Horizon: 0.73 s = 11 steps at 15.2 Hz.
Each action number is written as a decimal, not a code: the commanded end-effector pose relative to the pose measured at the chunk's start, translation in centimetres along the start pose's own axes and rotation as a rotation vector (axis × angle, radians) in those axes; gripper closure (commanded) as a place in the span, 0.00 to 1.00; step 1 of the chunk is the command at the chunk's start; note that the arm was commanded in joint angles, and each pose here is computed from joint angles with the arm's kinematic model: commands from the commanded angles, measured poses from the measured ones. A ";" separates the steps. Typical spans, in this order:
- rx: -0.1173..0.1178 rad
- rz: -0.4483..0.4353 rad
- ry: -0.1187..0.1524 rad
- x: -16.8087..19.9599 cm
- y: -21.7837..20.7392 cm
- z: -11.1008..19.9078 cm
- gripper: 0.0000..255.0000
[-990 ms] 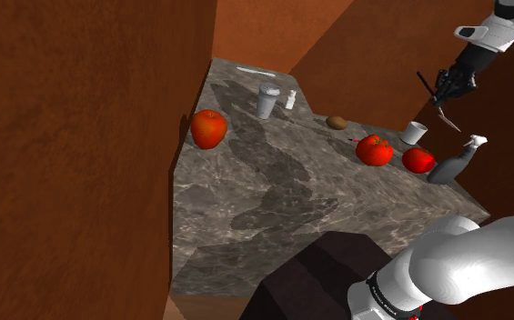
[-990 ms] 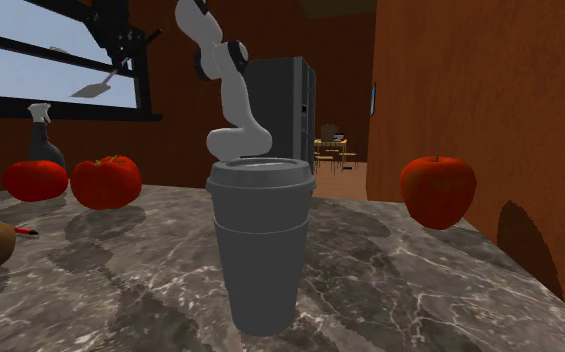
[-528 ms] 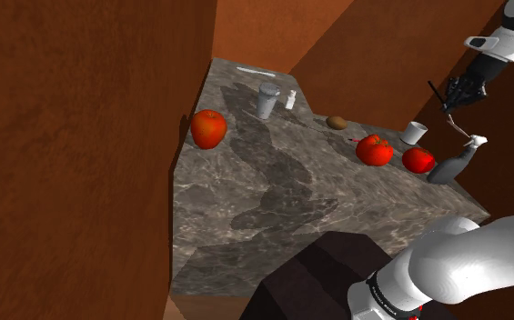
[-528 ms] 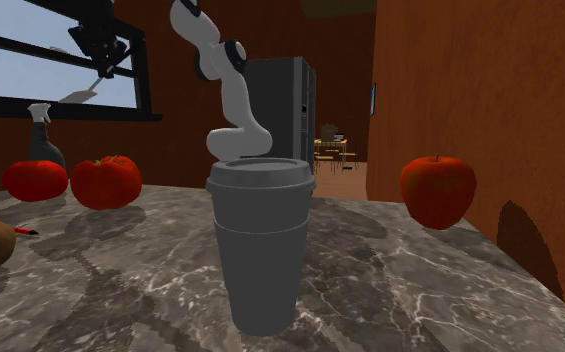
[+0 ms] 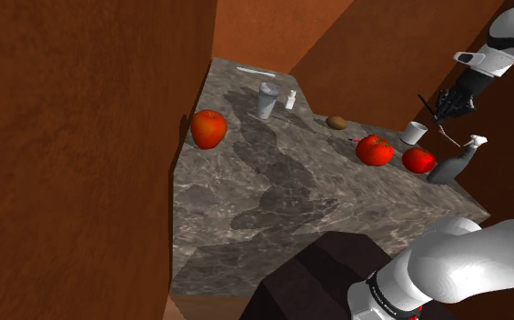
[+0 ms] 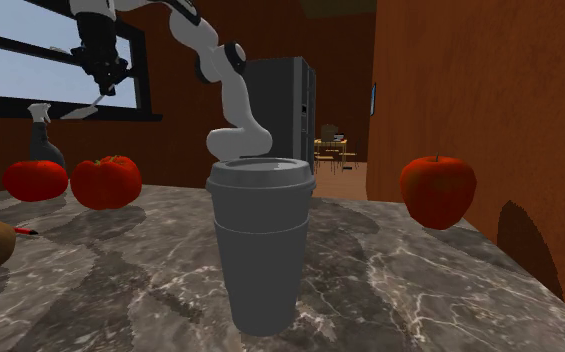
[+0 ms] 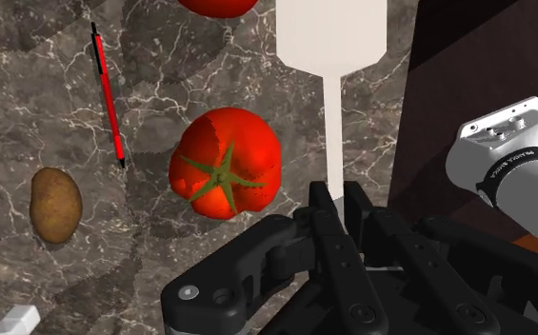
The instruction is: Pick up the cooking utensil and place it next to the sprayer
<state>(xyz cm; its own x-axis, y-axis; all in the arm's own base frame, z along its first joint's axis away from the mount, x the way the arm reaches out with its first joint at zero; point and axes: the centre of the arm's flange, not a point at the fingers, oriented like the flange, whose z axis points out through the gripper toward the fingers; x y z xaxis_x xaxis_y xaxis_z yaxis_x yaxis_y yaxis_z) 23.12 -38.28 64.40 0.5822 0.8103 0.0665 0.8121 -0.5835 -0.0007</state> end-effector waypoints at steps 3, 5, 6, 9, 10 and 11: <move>0.000 0.000 0.000 -0.1 0.0 2.2 1.00; 0.000 0.000 0.000 -0.2 0.0 3.2 1.00; 0.000 0.000 0.000 -0.2 0.0 3.8 1.00; 0.000 0.000 0.000 -0.3 0.0 5.3 1.00; 0.000 0.000 0.000 -0.4 0.0 5.9 1.00; 0.000 0.000 0.000 -0.4 0.0 6.4 1.00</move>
<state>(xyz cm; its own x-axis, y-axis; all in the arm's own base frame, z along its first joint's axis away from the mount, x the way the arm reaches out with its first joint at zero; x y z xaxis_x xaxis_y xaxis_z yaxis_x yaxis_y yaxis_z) 23.13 -38.32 58.54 0.5822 0.8104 0.0664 0.8122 -0.5834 -0.0008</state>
